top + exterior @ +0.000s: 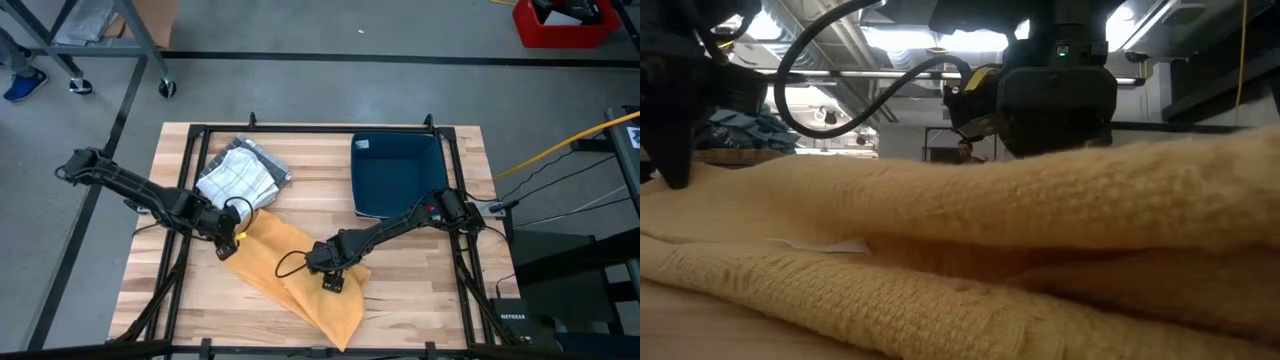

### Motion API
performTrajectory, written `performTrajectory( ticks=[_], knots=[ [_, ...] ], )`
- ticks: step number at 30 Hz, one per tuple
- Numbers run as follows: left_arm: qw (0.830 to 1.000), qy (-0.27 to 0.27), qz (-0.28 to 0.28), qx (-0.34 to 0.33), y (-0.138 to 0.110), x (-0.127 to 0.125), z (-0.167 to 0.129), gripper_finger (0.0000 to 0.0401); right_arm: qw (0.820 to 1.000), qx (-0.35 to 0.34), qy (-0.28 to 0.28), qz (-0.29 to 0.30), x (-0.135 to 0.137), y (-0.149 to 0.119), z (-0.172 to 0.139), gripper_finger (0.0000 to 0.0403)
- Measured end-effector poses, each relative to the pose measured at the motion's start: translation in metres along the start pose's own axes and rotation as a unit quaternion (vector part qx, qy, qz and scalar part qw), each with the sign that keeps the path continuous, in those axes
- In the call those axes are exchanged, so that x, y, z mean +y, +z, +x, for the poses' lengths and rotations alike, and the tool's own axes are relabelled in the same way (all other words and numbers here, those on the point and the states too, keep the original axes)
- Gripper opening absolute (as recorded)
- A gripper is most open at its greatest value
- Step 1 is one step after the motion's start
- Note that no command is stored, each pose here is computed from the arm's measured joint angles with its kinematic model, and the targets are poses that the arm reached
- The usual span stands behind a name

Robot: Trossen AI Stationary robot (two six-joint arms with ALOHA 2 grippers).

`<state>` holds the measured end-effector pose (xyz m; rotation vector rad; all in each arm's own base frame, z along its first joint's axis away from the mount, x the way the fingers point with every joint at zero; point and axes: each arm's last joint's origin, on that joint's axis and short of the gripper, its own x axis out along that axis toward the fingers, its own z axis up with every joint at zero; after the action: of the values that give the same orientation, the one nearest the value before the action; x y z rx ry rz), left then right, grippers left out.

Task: Fold towel
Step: Fold the yellow towel

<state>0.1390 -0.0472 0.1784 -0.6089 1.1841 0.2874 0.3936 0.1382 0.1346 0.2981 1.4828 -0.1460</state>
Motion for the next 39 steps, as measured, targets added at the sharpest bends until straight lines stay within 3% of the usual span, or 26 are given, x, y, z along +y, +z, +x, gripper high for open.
performTrajectory(
  ticks=[6, 13, 17, 32, 39],
  knots=[
    [0.999, -0.002, 0.046, -0.002, 0.0, -0.001, 0.0, 0.0011, 1.0, 0.001, 0.0, 0.0, 0.0, 0.0, 0.0, 0.0362],
    [0.999, -0.003, -0.039, -0.001, 0.0, -0.001, 0.0, 0.009, 1.0, -0.001, -0.005, -0.021, 0.014, -0.011, 0.001, 0.0362],
    [0.999, -0.012, -0.036, 0.009, 0.0, -0.001, 0.0, 0.0109, 1.0, -0.008, -0.012, -0.012, 0.019, -0.015, 0.001, 0.0362],
    [0.999, -0.023, -0.034, 0.026, -0.001, -0.002, 0.0, 0.0091, 0.997, -0.057, -0.047, -0.024, 0.043, -0.011, -0.029, 0.0362],
    [0.999, -0.027, -0.03, 0.023, -0.001, -0.003, 0.0, 0.009, 0.997, -0.075, 0.01, -0.001, 0.059, -0.011, -0.034, 0.0362]
  ],
)
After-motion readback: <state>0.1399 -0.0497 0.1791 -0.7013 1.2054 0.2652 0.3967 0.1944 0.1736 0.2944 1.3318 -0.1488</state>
